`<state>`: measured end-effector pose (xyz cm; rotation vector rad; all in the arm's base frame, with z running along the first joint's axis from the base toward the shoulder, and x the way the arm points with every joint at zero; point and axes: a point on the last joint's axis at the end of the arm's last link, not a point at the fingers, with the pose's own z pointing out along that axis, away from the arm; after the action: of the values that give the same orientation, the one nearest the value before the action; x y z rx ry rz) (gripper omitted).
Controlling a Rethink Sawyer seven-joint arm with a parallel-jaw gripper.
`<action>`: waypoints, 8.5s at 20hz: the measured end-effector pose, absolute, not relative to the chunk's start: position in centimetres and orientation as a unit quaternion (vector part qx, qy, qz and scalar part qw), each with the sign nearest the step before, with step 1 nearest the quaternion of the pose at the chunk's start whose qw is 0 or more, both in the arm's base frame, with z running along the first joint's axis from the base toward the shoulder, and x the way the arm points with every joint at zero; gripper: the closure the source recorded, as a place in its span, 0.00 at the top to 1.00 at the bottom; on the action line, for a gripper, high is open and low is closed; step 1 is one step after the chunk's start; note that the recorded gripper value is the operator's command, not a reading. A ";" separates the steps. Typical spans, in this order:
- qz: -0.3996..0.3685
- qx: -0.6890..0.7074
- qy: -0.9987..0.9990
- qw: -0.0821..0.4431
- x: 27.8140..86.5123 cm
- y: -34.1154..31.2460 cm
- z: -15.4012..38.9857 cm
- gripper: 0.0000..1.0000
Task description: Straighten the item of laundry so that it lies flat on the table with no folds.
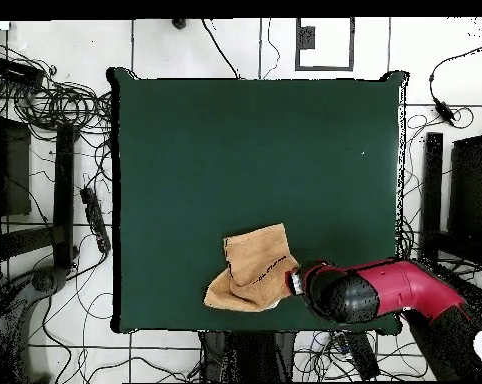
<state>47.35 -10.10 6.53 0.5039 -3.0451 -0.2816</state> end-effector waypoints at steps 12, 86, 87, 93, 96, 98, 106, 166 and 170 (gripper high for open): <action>-0.090 0.173 -0.981 0.000 51.7 -13.5 6.8 0.00; -0.111 0.307 -0.945 -0.014 69.2 -18.8 13.2 1.00; -0.111 0.307 -0.945 -0.014 69.1 -18.8 13.2 1.00; -0.104 0.315 -0.943 -0.015 68.1 -18.5 13.8 1.00; -0.088 0.326 -0.941 -0.025 66.9 -18.3 14.6 1.00; -0.076 0.334 -0.939 -0.036 66.2 -17.9 15.0 1.00; -0.032 0.363 -0.926 -0.094 63.1 -14.2 15.5 1.00; -0.031 0.204 -0.975 -0.085 56.9 8.0 6.1 1.00; -0.028 0.189 -0.977 -0.090 57.9 6.3 6.0 1.00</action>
<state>57.92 6.35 5.97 0.6305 -3.2599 -0.0945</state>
